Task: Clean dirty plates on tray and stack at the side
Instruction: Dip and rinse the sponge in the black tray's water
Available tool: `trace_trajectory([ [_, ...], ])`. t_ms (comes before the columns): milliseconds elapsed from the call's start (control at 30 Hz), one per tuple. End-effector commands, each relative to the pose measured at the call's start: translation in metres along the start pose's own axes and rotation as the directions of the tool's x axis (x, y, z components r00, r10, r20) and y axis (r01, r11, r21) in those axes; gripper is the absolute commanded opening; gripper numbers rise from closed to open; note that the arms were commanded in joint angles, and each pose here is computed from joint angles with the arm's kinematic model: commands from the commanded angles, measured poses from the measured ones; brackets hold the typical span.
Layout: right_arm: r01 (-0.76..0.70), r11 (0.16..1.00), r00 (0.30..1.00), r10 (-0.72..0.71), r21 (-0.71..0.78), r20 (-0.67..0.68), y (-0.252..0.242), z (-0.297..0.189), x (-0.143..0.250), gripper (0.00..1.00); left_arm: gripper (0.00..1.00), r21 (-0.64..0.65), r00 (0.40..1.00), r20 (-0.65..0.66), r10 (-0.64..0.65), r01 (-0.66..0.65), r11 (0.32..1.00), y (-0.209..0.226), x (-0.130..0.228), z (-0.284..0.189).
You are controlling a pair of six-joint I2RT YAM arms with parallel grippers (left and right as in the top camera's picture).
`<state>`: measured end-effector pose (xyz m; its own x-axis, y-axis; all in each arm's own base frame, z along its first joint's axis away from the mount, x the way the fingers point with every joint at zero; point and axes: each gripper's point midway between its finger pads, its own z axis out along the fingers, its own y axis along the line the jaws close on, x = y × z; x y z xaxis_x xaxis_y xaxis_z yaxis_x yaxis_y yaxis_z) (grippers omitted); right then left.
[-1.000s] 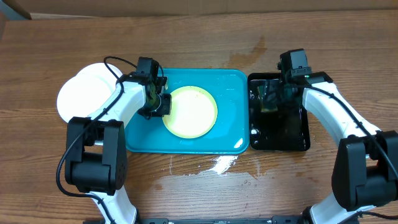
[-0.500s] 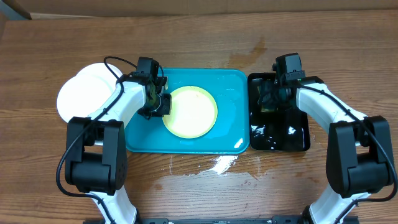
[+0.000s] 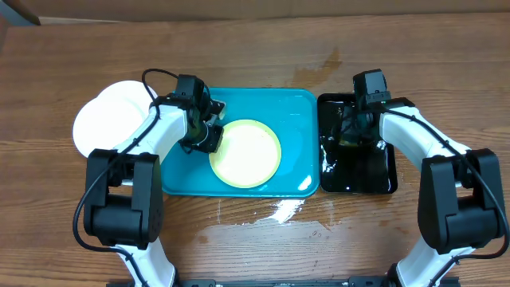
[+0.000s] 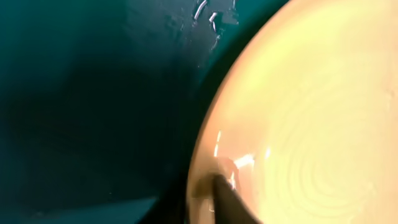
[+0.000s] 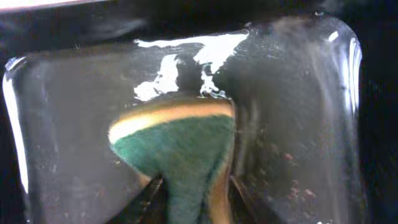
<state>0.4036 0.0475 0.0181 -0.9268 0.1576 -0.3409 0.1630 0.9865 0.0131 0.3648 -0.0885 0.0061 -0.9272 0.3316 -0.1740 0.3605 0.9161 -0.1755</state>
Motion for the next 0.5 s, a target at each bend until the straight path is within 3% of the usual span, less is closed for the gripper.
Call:
trace_trajectory([
  [0,0.007,0.999,1.000,-0.007,0.038,0.013,-0.007,-0.004,-0.006,0.49,0.31,0.034,0.998,-0.022,0.063,-0.062,0.997,-0.003,0.007,0.008],
  [233,0.005,0.999,1.000,-0.005,0.032,0.023,-0.001,-0.034,-0.032,0.56,0.39,0.036,0.999,-0.043,-0.009,0.011,0.999,-0.005,0.002,-0.005],
  [367,0.003,0.999,1.000,-0.003,0.038,0.004,-0.002,-0.034,-0.028,0.61,0.47,0.039,0.990,-0.103,-0.096,0.101,0.994,-0.009,0.011,-0.013],
  [400,0.003,0.999,1.000,-0.002,0.041,-0.005,-0.003,-0.033,-0.025,0.61,0.50,0.039,0.986,-0.119,-0.118,0.123,0.992,-0.010,0.015,-0.014],
  [467,0.003,0.999,1.000,-0.002,0.044,-0.017,-0.004,-0.032,-0.021,0.61,0.70,0.036,0.977,-0.149,-0.156,0.163,0.986,-0.011,0.022,-0.015],
])
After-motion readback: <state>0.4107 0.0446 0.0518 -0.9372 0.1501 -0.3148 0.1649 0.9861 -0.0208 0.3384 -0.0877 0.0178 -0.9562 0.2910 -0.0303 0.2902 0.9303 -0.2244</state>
